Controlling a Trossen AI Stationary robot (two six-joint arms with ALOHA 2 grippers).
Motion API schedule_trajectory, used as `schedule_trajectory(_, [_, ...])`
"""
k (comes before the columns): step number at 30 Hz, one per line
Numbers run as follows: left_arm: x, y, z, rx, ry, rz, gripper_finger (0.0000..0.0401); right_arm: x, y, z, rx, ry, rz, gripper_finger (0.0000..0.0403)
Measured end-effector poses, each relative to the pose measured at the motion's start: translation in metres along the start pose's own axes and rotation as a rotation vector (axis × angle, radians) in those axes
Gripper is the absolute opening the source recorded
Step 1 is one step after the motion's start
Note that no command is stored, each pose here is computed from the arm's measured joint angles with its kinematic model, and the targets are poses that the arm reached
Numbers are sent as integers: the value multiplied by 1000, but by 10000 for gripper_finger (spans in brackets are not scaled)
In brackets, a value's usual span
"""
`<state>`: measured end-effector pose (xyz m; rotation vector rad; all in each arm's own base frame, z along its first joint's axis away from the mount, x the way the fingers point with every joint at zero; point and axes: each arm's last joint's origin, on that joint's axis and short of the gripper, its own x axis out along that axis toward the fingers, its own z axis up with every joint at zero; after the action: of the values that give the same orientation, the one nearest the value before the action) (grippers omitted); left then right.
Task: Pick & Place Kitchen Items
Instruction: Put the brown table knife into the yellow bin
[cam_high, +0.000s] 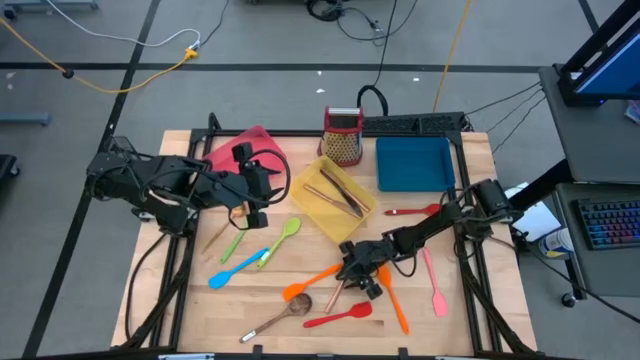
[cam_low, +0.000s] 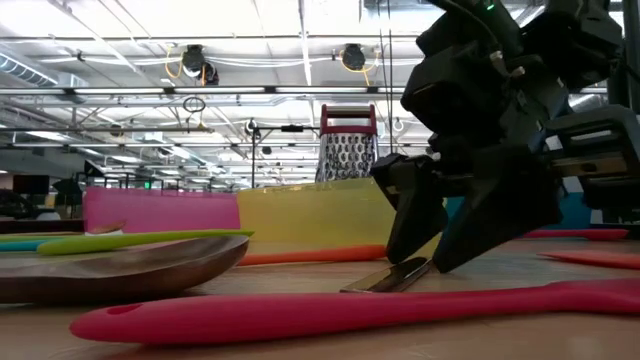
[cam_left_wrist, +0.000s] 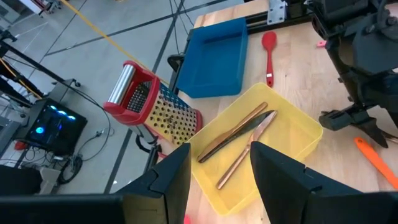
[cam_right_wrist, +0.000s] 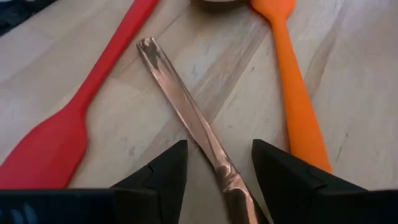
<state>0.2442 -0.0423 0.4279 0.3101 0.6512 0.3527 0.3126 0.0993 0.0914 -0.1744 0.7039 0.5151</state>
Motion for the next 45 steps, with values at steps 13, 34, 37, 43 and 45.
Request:
schedule_trajectory(13, [0, 0, -1, 7, 5, 0, 172, 0, 2, -7, -7, 72, 9, 31])
schedule_trajectory(34, [0, 0, 0, -6, 4, 0, 172, -15, 39, -58, 235, 180, -35, 49])
schedule_trajectory(37, [0, 0, 0, -13, 4, 0, 172, -24, 46, -60, 213, 178, -59, 49])
schedule_trajectory(43, [0, 0, 0, -20, 3, 0, 172, -43, 52, -60, 132, 148, -160, 46])
schedule_trajectory(45, [0, 0, 0, -24, 2, 0, 172, -45, 52, -58, 126, 127, -179, 52])
